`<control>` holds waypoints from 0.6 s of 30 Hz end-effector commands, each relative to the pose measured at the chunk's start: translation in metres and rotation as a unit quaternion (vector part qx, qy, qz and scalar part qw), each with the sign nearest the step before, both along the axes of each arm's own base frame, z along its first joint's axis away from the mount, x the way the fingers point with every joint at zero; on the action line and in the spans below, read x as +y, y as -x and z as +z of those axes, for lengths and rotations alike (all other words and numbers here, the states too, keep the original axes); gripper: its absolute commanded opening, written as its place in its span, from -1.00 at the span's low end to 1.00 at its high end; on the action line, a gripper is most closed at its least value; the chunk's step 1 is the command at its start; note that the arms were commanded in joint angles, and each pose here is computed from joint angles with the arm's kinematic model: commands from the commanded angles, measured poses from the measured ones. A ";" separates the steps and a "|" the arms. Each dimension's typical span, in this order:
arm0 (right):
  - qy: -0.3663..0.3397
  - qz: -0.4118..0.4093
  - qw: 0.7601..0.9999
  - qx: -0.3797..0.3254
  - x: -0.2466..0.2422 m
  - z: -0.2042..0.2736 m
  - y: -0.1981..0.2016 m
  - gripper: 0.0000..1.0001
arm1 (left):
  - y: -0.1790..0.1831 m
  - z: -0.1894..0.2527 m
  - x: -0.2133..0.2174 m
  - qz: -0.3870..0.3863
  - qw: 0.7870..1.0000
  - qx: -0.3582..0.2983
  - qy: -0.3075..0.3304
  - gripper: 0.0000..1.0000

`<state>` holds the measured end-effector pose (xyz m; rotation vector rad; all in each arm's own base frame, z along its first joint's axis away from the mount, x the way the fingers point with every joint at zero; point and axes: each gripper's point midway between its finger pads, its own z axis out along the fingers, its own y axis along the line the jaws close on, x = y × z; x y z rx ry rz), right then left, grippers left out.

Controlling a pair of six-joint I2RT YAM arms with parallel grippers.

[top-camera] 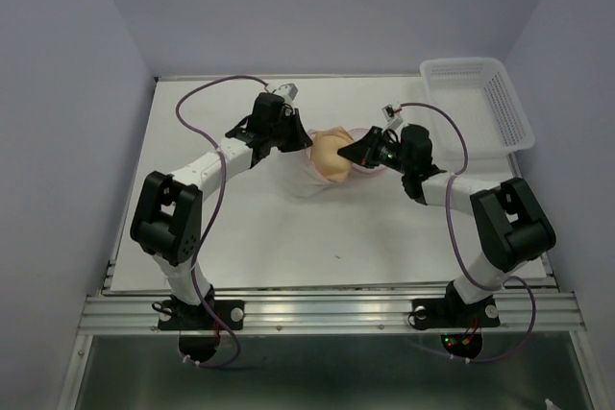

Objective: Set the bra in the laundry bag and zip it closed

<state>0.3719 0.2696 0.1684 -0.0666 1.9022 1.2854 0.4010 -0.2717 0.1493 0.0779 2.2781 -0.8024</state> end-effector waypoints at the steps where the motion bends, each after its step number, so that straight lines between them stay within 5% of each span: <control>1: 0.005 -0.008 0.999 -0.051 -0.001 0.019 -0.001 -0.99 | -0.009 0.042 -0.003 0.017 0.999 -0.041 0.022 -1.00; 10: -0.009 0.093 0.994 -0.057 0.046 -0.002 -0.007 -0.99 | -0.002 0.048 -0.015 -0.031 0.998 -0.055 0.024 -1.00; 18: 0.043 0.057 0.996 -0.048 0.058 -0.031 -0.057 -0.99 | 0.007 0.054 -0.024 -0.049 0.996 -0.061 0.041 -1.00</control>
